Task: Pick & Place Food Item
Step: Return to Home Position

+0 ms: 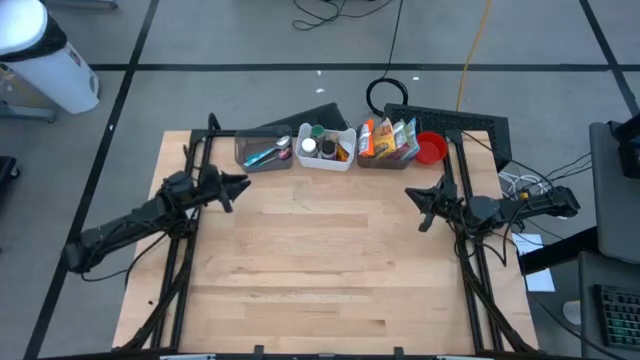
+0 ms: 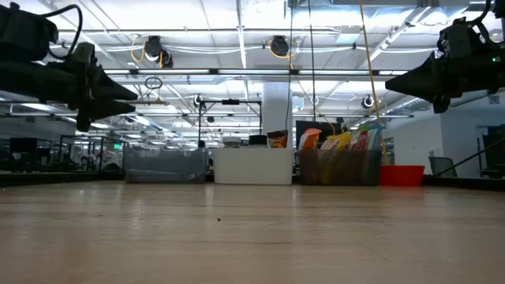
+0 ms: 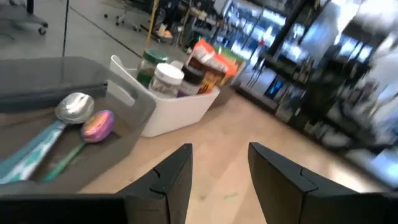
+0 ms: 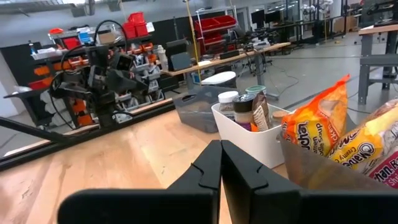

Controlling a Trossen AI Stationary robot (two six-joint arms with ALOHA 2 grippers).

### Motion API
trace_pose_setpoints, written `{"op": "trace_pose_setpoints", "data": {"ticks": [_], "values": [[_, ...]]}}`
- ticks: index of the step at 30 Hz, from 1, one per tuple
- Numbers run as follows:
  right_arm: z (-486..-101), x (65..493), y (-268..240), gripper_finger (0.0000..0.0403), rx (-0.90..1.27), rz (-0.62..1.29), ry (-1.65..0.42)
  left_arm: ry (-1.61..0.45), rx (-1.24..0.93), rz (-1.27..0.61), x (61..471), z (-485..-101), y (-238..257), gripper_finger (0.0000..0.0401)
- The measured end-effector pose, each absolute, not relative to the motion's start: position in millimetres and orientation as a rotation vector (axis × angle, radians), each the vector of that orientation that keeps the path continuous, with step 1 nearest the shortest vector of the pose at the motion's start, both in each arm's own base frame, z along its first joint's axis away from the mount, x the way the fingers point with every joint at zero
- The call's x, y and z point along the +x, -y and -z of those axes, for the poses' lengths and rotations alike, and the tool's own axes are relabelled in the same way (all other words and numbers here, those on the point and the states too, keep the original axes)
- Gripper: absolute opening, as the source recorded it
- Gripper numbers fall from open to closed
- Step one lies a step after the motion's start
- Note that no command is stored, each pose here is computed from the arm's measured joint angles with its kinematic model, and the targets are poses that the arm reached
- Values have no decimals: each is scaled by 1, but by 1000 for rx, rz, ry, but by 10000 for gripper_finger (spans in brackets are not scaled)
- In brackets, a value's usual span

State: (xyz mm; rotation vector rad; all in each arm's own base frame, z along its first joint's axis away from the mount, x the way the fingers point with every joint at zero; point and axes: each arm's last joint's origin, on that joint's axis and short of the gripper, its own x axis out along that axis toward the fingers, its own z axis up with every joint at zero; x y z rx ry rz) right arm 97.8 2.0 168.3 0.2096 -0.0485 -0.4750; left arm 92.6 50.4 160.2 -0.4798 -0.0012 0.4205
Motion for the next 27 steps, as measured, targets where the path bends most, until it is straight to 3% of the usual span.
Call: {"op": "trace_pose_setpoints", "data": {"ticks": [10,17,27], "values": [[-168,98,-2,0,210,473,49,-166,-321,-429,98,-149,-54,163],[-168,98,-2,0,210,473,49,-205,-96,-447,98,-149,-55,163],[-169,98,-2,0,212,472,52,5,-50,-451,100,-170,-56,163]]}}
